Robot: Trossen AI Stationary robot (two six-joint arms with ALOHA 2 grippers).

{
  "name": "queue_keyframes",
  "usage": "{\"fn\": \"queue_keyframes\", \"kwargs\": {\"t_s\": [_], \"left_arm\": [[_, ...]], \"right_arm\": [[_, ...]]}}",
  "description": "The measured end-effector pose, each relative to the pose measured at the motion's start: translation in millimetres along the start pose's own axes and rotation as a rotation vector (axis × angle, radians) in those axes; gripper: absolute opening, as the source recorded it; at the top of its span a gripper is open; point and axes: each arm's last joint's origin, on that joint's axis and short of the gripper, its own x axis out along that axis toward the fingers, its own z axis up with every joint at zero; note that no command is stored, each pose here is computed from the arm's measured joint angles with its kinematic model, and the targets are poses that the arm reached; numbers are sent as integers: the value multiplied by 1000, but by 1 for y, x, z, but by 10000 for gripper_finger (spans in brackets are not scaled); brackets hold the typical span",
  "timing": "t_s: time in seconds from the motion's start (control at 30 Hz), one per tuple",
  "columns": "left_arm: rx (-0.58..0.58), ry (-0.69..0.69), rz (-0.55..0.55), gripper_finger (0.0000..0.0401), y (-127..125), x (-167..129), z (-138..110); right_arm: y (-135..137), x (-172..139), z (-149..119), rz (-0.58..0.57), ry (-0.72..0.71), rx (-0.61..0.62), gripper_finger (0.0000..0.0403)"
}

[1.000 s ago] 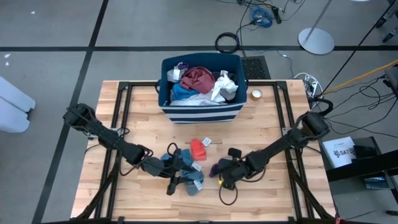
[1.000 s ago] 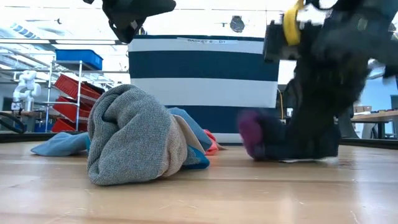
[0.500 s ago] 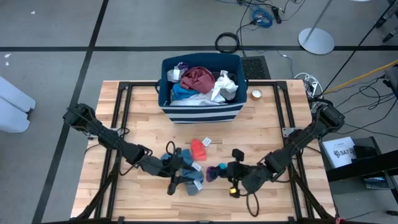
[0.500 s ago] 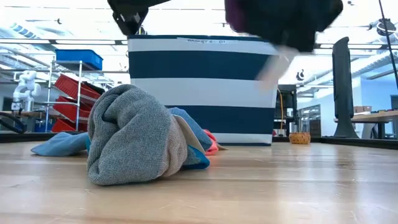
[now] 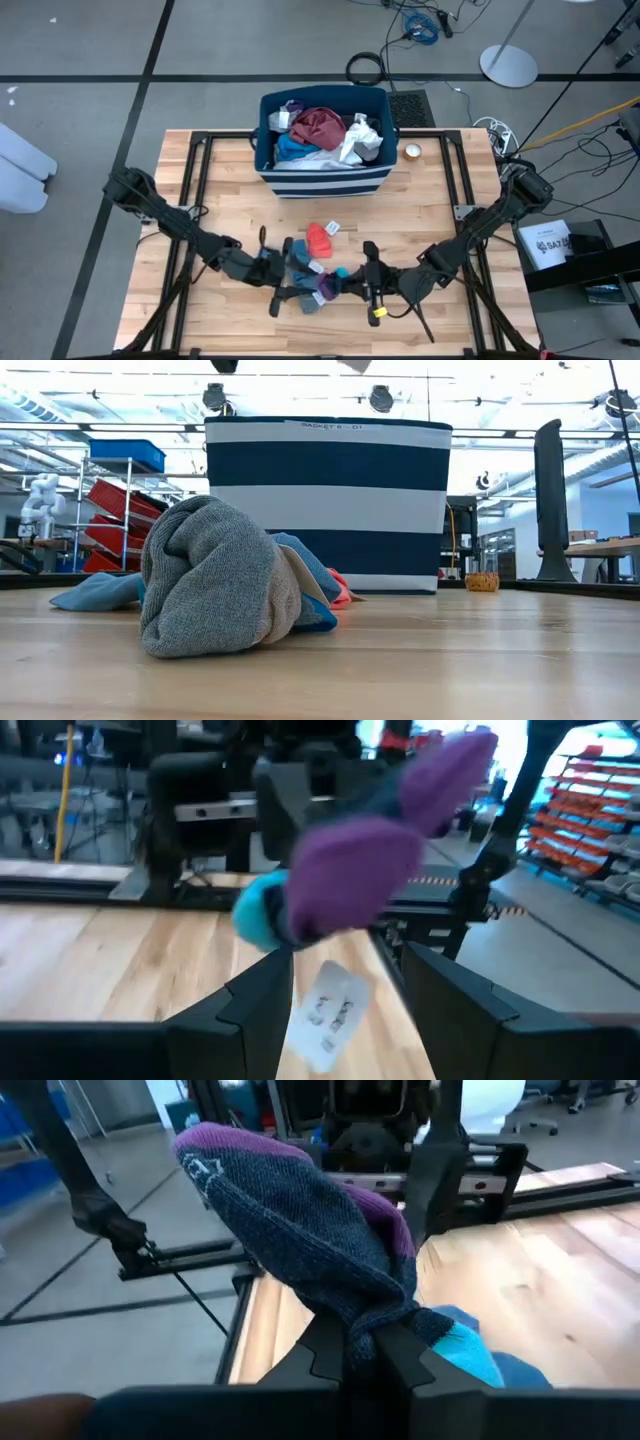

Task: Sort clothes
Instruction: Put the dark blue pair of socks into the blue laundry organizer

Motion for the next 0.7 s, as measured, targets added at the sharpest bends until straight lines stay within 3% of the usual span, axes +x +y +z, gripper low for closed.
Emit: {"fn": "queue_keyframes", "kwargs": {"t_s": [0.33,0.7], "left_arm": [[19,-112,-11,196,-3,14,-11],[26,-92,-22,193,-3,14,-13]], "right_arm": [[2,15,-4,90,-41,22,9],[-2,33,-9,145,-97,56,9]]}}
